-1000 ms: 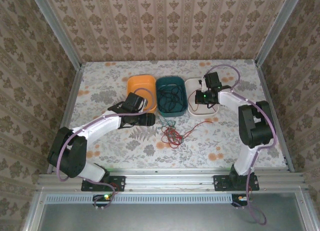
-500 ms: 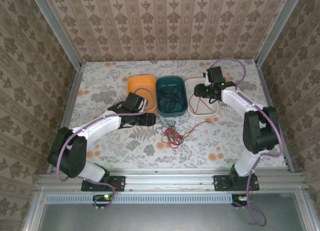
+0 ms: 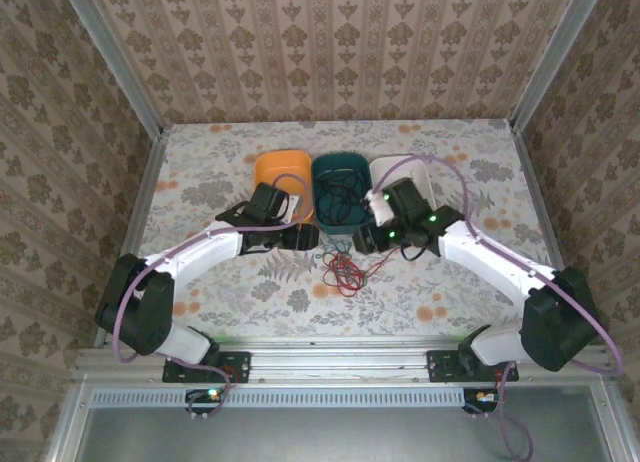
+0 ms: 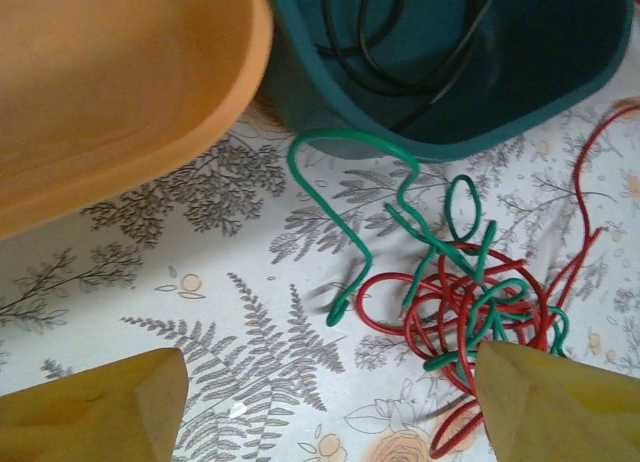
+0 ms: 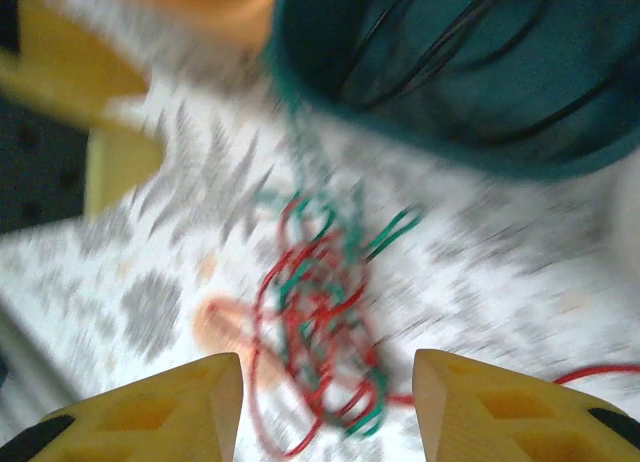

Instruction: Untangle the cables

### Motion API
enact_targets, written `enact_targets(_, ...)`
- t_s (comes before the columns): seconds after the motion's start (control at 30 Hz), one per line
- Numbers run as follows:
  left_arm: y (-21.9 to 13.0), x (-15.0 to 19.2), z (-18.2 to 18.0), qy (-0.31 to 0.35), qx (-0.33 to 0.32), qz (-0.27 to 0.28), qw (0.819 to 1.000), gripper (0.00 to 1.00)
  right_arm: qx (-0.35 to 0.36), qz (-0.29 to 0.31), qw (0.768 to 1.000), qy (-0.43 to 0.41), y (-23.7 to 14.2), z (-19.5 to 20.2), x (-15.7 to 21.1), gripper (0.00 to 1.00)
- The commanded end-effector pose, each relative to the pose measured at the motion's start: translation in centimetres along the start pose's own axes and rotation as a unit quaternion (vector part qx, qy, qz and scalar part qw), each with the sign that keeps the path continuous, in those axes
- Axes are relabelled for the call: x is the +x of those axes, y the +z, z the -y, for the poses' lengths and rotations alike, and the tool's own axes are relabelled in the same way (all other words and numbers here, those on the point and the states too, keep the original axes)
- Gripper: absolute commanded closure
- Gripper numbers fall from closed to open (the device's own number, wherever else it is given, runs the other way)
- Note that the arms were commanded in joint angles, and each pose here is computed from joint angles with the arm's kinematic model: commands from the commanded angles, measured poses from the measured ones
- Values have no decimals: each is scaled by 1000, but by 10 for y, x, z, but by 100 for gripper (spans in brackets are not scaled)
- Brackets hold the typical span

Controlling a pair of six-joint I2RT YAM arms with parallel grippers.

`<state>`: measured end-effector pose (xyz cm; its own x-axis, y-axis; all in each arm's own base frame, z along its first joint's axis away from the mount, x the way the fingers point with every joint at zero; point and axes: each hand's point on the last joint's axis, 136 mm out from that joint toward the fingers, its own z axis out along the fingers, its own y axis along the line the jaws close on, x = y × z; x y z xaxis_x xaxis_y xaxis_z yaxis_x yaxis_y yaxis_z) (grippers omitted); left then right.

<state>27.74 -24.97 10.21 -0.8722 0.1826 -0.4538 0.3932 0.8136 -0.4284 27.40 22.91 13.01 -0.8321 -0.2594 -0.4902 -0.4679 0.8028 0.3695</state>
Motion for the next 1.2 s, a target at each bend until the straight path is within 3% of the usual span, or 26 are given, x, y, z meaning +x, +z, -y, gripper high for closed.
enact_targets(0.0, 4, 1, 22, 41, 46, -12, 998, 25, -32, -82, 996, 10, 29, -10, 41, 51)
enact_targets(0.27, 17, 49, 52, 172, 52, -112, 977, 25, -2, -90, 996, 21, 60, 0, 36, 51)
enact_targets(0.5, 37, 76, 57, 213, 35, -175, 961, 30, 32, -64, 995, 65, 48, 32, 27, 51)
enact_targets(0.67, 51, 78, 53, 230, 13, -187, 955, 49, 35, -42, 995, 87, 35, 42, 24, 52)
enact_targets(0.77, 53, 76, 57, 233, 20, -180, 955, 72, 28, -40, 995, 84, 31, 39, 26, 52)
enact_targets(0.93, 47, 74, 68, 244, 48, -174, 953, 100, 9, -49, 995, 88, 35, 35, 39, 52)
enact_targets(1.17, 18, 66, 86, 265, 80, -154, 949, 100, -28, -78, 994, 77, 64, 16, 55, 52)
